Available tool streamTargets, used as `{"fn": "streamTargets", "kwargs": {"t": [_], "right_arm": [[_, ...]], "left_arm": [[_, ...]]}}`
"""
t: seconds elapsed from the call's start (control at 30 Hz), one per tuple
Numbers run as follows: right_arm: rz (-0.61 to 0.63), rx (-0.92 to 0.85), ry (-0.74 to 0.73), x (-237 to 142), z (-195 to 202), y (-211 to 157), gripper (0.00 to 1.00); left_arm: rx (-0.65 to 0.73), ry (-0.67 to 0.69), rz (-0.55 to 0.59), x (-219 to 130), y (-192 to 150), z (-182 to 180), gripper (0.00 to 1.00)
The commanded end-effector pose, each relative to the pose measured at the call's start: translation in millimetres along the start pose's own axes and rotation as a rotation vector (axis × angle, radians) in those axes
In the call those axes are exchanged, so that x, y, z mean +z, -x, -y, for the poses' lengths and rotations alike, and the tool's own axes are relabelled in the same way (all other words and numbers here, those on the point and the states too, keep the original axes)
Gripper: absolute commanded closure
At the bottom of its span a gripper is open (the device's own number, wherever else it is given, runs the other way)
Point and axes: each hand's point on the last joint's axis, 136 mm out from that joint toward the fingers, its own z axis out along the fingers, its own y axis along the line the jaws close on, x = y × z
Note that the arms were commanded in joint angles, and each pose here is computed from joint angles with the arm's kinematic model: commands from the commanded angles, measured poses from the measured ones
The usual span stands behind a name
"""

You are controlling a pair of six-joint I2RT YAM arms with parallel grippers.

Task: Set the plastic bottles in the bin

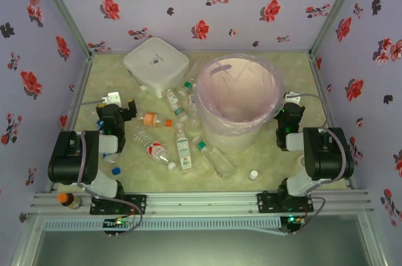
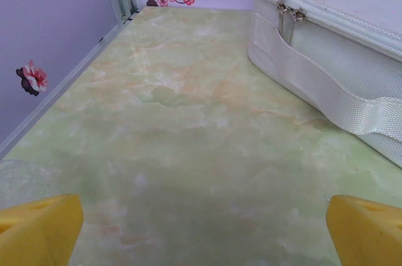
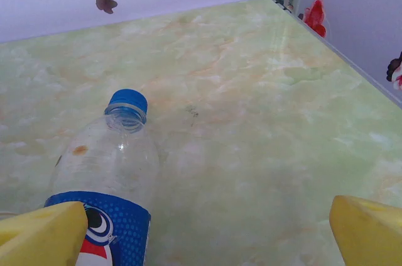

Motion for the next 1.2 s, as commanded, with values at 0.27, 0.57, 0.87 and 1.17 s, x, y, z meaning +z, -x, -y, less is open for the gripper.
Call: {"fn": "streamTargets", "kwargs": {"t": [0.27,0.57,0.87,1.17], "right_arm": [[-0.009,0.015,0.0,0.5,0.5,-2.6,0.01],[-0.011,0.015,-0.002,0.7,0.6,-2.7,0.01],[-0.012,0.016,-0.001,1.3,0.3,-2.1,0.01],[-0.083,0.083,-0.106,-25.8,17.4,39.4,0.01]], "left_arm": [[0.013,0.022,0.011,0.5,0.7,-5.4,0.0],[0.012,0.02,0.01,1.0,1.1,-5.1,0.0],[0.012,0.02,0.008,1.2,0.5,-5.2,0.0],[-0.049,0.076,0.005,-29.3,56.3,-20.1,0.0]]}}
